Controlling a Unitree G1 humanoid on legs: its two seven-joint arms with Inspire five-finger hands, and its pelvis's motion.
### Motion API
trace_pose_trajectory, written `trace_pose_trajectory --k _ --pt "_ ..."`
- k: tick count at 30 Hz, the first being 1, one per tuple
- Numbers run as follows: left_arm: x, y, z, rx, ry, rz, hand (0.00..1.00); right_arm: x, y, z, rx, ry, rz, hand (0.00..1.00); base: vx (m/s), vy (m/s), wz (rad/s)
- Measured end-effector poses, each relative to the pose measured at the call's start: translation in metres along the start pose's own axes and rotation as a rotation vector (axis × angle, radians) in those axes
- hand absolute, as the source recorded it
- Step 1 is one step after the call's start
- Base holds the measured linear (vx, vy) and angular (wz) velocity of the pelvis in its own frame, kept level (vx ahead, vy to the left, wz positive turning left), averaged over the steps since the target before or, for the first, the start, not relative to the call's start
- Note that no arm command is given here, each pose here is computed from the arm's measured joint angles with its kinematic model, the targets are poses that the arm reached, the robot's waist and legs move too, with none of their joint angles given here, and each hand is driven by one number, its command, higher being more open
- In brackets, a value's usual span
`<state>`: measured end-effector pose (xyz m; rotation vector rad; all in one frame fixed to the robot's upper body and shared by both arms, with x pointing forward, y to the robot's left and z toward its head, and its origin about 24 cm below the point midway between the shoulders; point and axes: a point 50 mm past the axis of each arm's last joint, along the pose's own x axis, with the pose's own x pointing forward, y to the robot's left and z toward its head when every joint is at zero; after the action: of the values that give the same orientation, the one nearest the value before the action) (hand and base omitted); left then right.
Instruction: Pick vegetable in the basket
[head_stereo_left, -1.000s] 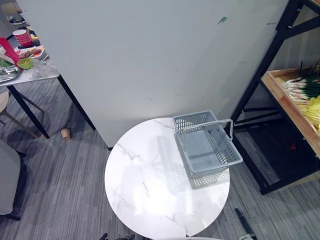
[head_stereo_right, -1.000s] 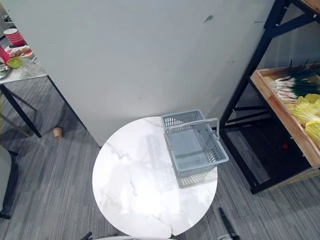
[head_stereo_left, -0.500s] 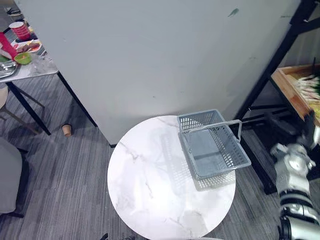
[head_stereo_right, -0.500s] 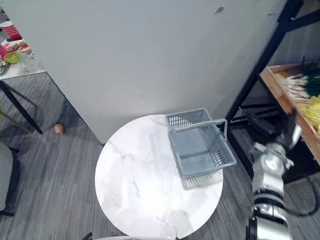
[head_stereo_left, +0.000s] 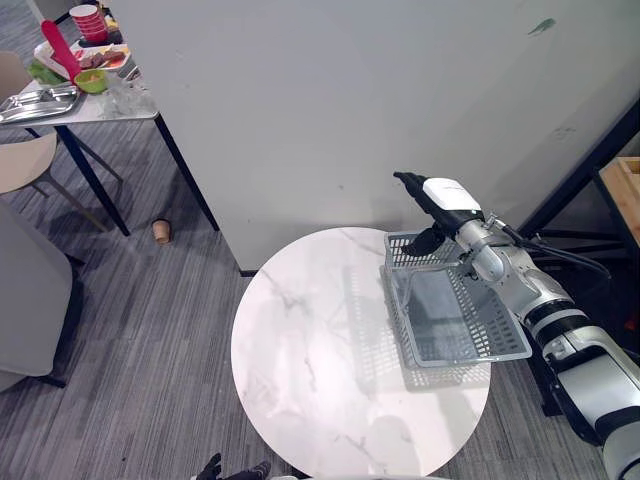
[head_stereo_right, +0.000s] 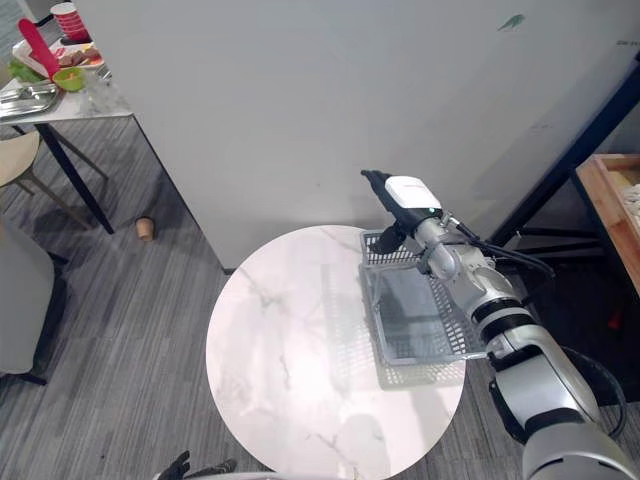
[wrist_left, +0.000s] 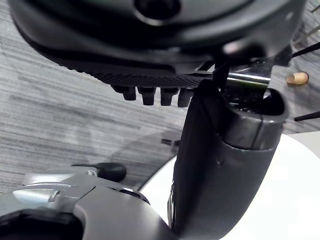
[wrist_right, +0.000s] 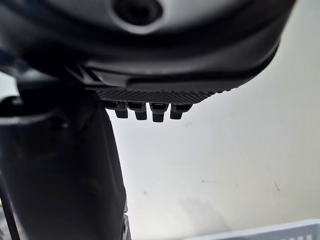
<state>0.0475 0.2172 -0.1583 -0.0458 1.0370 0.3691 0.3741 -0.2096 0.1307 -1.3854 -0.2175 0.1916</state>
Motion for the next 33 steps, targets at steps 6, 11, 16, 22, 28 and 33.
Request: trace_pose_trajectory --k 6,11,16,22,28,33 --pt "0.0 -0.005 0.0 -0.002 -0.001 -0.006 1.0 -0.005 -0.002 -0.021 -0.05 0.088 0.033 1.0 -0.01 -0.012 0.06" --pt "0.0 -0.007 0.002 0.007 -0.017 -0.013 1.0 -0.007 -0.019 -0.036 -0.086 0.138 0.012 1.0 -0.08 -0.021 -0.07" --pt "0.0 -0.007 0.005 0.006 -0.037 -0.017 1.0 -0.009 -0.035 -0.049 -0.087 0.197 -0.025 1.0 -0.13 -0.019 -0.13" --pt "0.0 -0.008 0.006 0.013 -0.039 -0.022 1.0 -0.014 -0.045 -0.062 -0.017 0.267 -0.079 1.0 -0.15 -0.006 -0.03" --pt "0.002 -0.005 0.011 0.021 -0.054 -0.018 1.0 -0.022 -0.048 -0.076 -0.001 0.321 -0.082 1.0 -0.01 0.008 0.01" --pt "0.004 -0.008 0.017 0.029 -0.072 -0.031 1.0 -0.024 -0.045 -0.081 0.001 0.344 -0.065 1.0 0.08 -0.001 0.06"
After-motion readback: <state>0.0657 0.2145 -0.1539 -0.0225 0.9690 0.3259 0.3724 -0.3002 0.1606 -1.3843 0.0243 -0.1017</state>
